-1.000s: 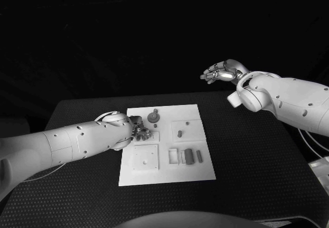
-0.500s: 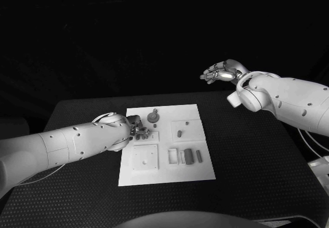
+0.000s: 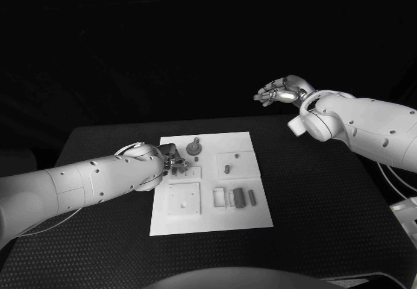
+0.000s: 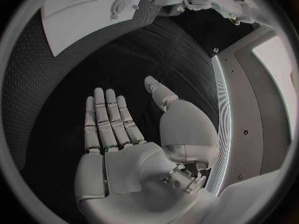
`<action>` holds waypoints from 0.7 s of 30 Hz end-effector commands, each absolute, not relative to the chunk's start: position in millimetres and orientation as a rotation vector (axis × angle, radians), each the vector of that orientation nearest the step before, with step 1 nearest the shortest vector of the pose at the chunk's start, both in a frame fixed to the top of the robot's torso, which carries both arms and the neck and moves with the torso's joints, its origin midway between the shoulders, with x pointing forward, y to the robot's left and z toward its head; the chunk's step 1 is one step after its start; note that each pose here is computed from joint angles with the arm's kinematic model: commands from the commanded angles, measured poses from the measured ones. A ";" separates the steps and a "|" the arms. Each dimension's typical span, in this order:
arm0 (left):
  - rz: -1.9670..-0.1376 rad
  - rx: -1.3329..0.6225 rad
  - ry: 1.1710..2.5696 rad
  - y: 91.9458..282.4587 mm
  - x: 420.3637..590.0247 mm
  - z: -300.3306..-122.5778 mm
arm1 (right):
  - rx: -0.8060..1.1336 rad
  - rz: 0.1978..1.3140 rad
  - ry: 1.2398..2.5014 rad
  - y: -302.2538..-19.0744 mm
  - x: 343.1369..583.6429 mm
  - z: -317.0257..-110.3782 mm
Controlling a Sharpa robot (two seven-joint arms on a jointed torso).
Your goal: Assemble the parts on the task board
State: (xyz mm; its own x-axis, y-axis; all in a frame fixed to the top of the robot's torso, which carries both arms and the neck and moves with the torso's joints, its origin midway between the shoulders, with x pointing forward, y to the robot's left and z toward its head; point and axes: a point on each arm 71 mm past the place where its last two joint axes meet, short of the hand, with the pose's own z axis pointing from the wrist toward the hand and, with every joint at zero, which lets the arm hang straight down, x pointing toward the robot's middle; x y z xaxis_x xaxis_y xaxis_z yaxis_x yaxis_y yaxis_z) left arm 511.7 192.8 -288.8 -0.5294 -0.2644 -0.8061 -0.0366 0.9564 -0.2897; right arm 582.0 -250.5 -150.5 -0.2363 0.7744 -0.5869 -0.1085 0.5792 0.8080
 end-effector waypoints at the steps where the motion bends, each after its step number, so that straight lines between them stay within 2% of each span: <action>1: -0.297 -0.186 2.148 188.9 510.7 -290.6 | 0.564 0.927 1.613 -249.6 581.7 -150.9; 21: -0.274 -0.170 2.195 184.0 509.7 -294.3 | 0.564 0.928 1.616 -248.8 581.8 -151.1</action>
State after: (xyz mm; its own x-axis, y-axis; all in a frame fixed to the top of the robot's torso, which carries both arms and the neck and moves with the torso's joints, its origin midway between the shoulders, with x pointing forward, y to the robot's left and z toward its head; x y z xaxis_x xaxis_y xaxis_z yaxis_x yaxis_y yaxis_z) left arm 512.0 186.1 -291.5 -0.5703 -0.2338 -0.7874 -0.0292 0.9638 -0.2650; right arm 582.0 -250.2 -150.9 -0.2392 0.7742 -0.5860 -0.1075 0.5786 0.8085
